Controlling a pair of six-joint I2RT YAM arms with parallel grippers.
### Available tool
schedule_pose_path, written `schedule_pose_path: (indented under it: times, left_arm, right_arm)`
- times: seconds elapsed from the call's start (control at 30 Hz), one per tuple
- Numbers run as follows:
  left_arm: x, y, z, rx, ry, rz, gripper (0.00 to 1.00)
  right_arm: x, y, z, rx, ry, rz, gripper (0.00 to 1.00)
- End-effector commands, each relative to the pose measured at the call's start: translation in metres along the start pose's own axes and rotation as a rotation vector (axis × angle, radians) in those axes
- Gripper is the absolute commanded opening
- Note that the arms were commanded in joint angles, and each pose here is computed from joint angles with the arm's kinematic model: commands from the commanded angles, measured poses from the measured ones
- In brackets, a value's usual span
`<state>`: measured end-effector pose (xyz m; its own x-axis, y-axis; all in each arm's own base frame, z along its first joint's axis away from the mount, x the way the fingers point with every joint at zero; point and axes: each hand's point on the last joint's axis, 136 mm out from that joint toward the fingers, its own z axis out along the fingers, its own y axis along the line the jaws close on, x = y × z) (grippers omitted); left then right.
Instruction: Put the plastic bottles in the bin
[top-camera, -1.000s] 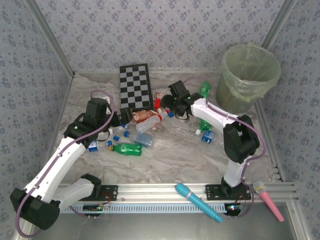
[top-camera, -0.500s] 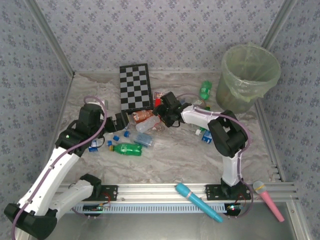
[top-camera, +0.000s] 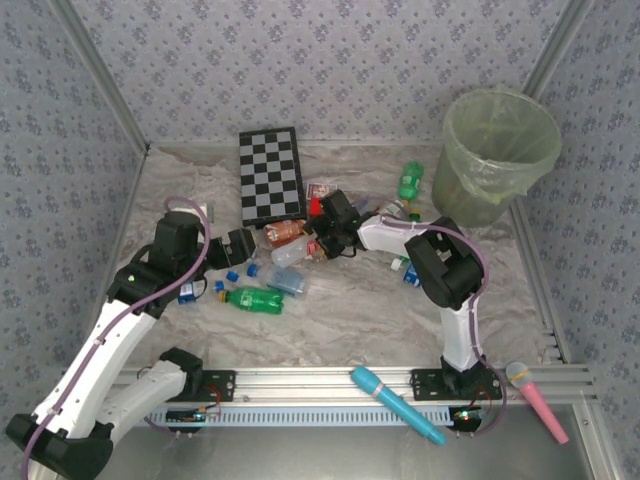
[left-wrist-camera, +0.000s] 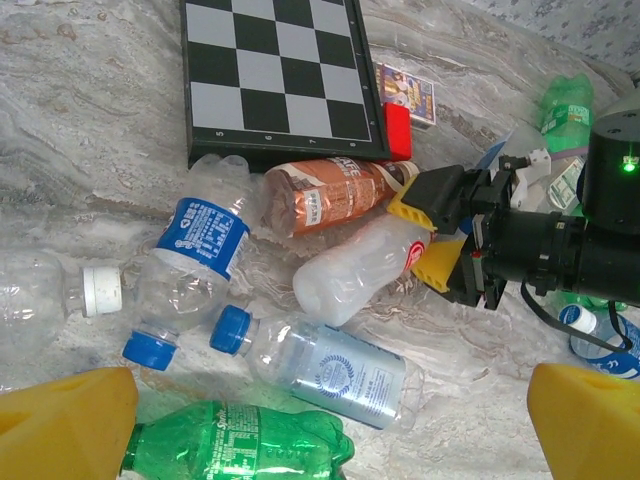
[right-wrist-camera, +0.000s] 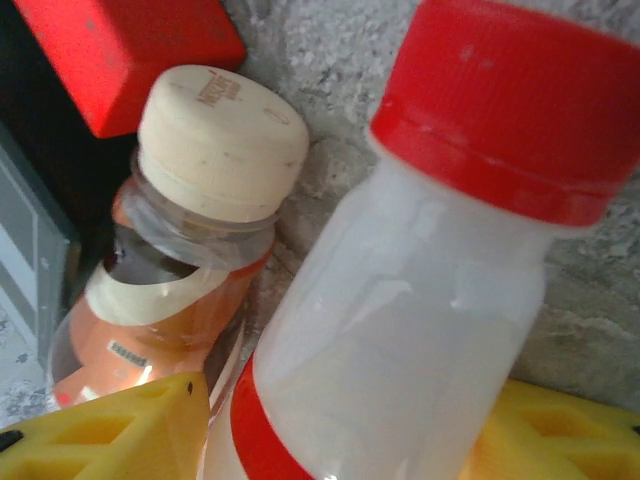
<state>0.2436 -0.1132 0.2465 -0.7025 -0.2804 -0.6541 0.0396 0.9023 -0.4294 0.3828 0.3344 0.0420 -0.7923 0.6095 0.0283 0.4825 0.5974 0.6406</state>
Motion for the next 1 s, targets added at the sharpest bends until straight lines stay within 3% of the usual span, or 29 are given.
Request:
schedule_pose_path:
  times: [0.0, 0.17, 0.57, 0.97]
  left_arm:
    - [-0.004, 0.003, -0.004, -0.013, -0.015, 0.011, 1.0]
    - [-0.005, 0.003, -0.004, -0.015, -0.02, 0.012, 1.0]
    - [-0.021, -0.009, 0.004, 0.011, -0.053, 0.026, 1.0]
    - [-0.045, -0.037, 0.019, 0.091, -0.072, 0.059, 1.0]
  right_arm:
    - [0.006, -0.012, 0.014, 0.032, 0.018, 0.028, 0.61]
    - [0.002, 0.0, 0.005, 0.007, -0.003, -0.007, 0.51]
    - [-0.017, 0.06, -0.061, -0.061, -0.11, -0.204, 0.5]
    - [-0.061, 0.108, -0.173, -0.017, -0.414, -0.53, 0.49]
